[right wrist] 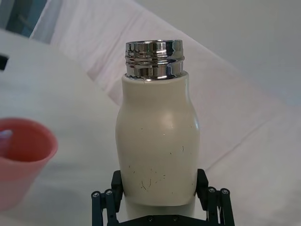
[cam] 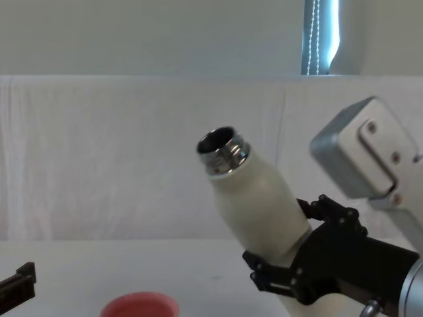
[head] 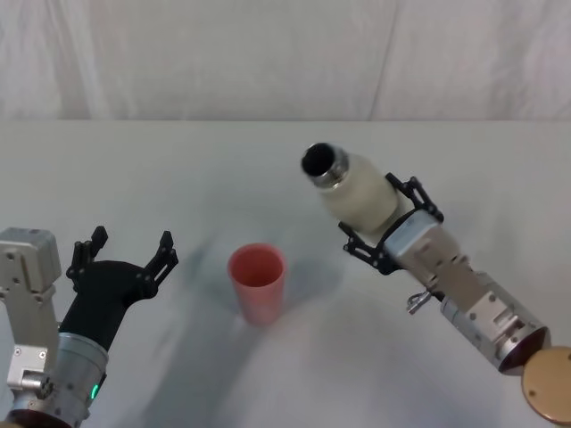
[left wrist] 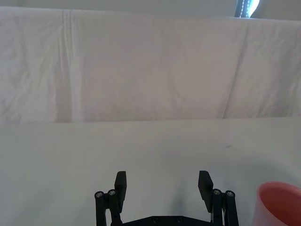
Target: Grasp the thermos with one hand and pour water into the cup lid.
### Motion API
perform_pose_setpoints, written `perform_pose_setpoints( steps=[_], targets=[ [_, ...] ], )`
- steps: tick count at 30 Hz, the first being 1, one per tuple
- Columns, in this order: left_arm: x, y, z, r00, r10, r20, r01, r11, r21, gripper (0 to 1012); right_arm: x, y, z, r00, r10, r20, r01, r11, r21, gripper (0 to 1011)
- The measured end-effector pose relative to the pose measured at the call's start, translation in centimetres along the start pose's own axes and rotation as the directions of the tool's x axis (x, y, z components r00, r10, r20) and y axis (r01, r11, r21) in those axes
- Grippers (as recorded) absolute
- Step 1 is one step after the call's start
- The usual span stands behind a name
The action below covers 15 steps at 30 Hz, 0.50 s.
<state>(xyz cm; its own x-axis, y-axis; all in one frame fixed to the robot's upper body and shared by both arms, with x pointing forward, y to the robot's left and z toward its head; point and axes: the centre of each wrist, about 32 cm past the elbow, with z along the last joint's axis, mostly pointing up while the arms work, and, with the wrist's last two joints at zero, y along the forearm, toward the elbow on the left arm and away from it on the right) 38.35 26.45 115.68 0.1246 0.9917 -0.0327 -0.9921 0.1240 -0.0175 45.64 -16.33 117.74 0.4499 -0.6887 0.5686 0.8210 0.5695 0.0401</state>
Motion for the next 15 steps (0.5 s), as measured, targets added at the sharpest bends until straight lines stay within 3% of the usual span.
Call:
perform_pose_setpoints(
  steps=[1,3,4,6,12,15],
  targets=[
    [0.0,0.0,0.0,1.0,0.0,0.0,0.0,1.0,0.0,1001,0.0,0.0,0.0,1.0,0.0,0.0,0.0,1.0,0.0,950],
    [0.0,0.0,0.0,1.0,0.0,0.0,0.0,1.0,0.0,1001,0.2,-0.03,-0.16,0.997,-0.008,-0.07,0.008,1.0,-0.003,950],
    [0.0,0.0,0.0,1.0,0.0,0.0,0.0,1.0,0.0,1001,0.2,-0.03,-0.16,0.997,-0.008,-0.07,0.008,1.0,-0.003,950],
    [0.0,0.0,0.0,1.0,0.0,0.0,0.0,1.0,0.0,1001,0.36,-0.03,-0.29,0.992,-0.014,-0.126,0.013,1.0,-0.006,950],
    [0.0,0.0,0.0,1.0,0.0,0.0,0.0,1.0,0.0,1001,0.79,-0.03,-0.56,0.969,-0.019,-0.247,0.017,1.0,-0.011,950],
    [0.0,0.0,0.0,1.0,0.0,0.0,0.0,1.0,0.0,1001,0.99,-0.01,-0.76,0.947,-0.015,-0.32,0.012,1.0,-0.013,950]
  ],
)
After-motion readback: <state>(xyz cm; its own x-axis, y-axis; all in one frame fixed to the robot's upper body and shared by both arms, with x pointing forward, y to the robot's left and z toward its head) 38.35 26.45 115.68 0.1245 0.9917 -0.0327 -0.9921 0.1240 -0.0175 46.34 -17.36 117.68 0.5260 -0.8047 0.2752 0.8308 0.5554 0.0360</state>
